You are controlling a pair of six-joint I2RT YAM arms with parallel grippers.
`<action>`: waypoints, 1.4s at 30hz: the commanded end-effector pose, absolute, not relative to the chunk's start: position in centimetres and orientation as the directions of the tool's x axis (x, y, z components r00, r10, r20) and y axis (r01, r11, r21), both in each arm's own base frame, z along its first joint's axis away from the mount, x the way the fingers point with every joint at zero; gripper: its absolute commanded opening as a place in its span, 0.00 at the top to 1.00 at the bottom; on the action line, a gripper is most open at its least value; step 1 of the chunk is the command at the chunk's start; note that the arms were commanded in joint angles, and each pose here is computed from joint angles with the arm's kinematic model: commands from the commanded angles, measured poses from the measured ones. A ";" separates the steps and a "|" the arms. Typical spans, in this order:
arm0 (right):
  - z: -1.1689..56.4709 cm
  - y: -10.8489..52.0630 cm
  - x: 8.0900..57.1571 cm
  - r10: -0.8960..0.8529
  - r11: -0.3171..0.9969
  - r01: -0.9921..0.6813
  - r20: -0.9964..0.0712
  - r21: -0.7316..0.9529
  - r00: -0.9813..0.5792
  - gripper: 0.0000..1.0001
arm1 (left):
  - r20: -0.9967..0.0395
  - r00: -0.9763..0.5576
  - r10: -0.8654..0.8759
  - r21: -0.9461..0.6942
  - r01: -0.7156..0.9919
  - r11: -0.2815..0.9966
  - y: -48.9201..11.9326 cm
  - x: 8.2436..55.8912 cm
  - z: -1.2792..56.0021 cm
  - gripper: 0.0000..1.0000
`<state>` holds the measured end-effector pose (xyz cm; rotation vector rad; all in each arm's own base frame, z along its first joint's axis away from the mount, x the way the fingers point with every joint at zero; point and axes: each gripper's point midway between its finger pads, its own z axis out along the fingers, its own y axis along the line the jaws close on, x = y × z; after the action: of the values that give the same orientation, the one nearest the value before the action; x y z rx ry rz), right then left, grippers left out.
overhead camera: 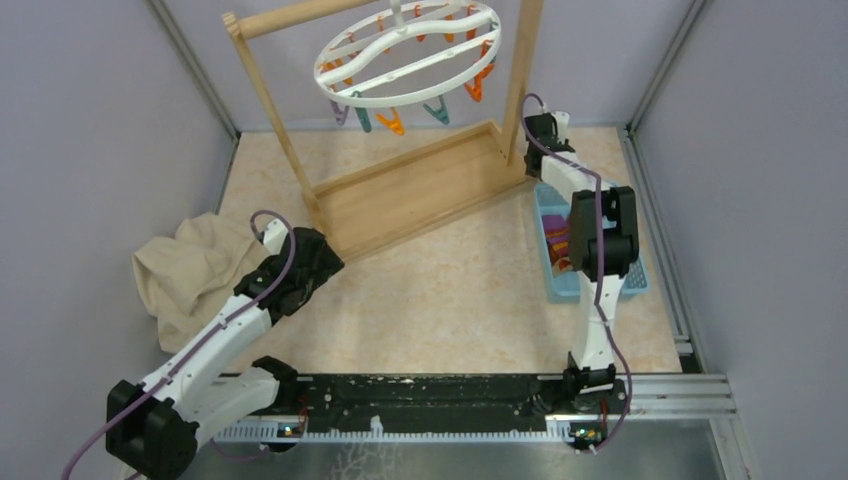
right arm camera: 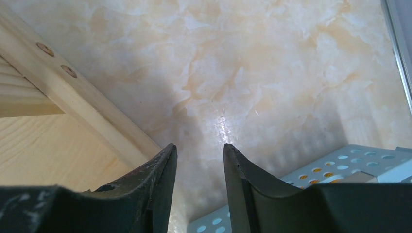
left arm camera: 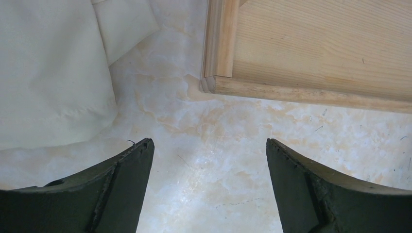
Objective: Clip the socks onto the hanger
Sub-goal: Move the clothesline to the center of the board.
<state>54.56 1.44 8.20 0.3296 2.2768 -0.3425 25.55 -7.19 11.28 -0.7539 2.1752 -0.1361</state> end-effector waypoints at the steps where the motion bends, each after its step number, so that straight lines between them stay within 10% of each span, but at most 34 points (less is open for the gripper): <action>1: 8.0 1.9 55.0 0.105 0.946 0.297 -0.749 -0.127 -0.655 0.57 | -0.673 -0.495 -0.549 -0.340 -0.453 0.824 -7.3 25.4 11.4 0.09; 12: 11.4 2.4 54.4 0.065 0.968 0.239 -0.836 -0.081 -0.545 0.27 | -0.662 -0.523 -0.537 -0.345 -0.423 0.838 -8.0 25.4 10.4 0.12; 30: 12.5 4.8 55.9 0.051 0.993 0.115 -0.883 -0.004 -0.467 0.29 | -0.675 -0.532 -0.511 -0.344 -0.386 0.856 -8.0 24.8 9.7 0.14; 42: 7.5 6.0 56.5 0.034 0.998 0.055 -0.826 0.003 -0.562 0.51 | -0.632 -0.566 -0.529 -0.306 -0.445 0.842 -8.4 25.2 8.1 0.11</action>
<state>55.35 4.96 6.97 0.0956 2.1877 -0.0704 24.55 -7.58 8.21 -0.6777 2.2479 -0.1296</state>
